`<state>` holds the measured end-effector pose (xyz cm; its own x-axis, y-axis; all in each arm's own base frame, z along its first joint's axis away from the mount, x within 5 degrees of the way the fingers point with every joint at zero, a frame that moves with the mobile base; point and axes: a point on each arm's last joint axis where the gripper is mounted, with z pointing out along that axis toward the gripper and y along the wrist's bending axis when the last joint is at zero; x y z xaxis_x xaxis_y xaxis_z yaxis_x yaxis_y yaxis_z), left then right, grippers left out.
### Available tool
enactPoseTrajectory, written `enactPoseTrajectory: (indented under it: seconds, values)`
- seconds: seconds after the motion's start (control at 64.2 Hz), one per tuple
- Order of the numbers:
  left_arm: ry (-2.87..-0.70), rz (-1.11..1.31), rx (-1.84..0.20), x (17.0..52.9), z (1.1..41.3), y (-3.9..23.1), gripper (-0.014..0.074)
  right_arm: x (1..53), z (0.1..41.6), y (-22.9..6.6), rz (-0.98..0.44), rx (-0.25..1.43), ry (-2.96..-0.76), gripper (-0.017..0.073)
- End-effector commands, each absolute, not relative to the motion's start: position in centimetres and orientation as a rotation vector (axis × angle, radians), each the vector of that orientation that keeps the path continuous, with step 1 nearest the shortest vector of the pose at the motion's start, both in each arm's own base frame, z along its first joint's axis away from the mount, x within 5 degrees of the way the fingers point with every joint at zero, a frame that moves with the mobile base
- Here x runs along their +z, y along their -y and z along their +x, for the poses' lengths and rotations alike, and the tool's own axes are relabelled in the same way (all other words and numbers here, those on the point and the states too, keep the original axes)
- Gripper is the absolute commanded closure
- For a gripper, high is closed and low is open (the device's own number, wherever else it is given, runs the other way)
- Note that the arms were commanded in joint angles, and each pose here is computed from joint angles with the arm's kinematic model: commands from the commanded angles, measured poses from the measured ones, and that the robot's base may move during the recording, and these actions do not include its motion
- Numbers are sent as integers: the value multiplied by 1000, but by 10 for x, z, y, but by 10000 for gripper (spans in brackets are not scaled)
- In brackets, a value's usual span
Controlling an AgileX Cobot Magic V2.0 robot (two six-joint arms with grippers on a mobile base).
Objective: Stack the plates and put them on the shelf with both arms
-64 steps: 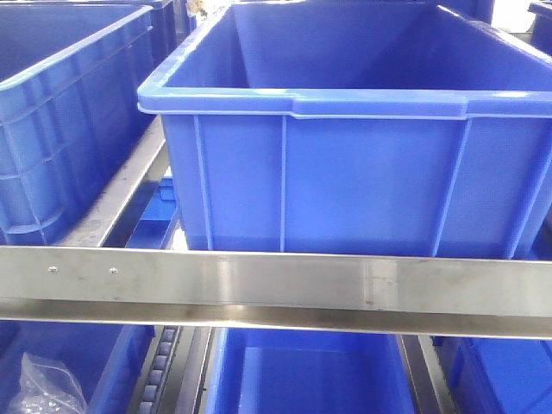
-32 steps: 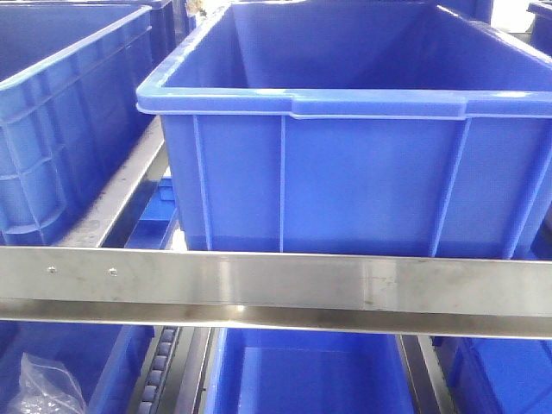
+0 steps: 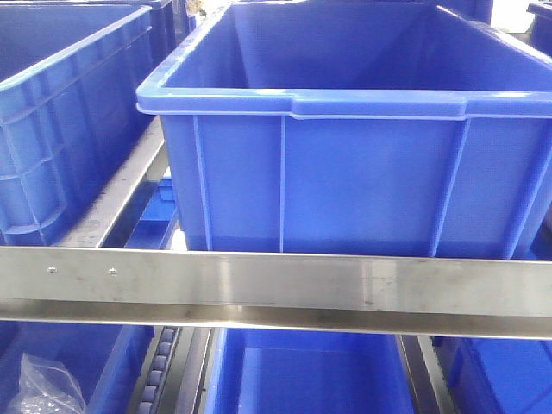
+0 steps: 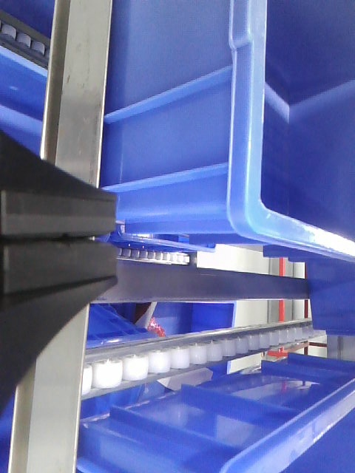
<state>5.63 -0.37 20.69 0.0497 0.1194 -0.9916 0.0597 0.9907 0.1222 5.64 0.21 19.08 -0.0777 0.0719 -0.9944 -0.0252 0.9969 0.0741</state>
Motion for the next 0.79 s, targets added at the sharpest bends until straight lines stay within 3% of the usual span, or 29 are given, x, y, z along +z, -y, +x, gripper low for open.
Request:
enactPoseTrajectory:
  seconds: [0.0,0.778]
  values:
    - [-1416,132,35,215,54,4,510,199,55,-1,34,71,-1546,503]
    - [-1416,132,35,215,54,4,510,199,55,-1,34,71,-1546,503]
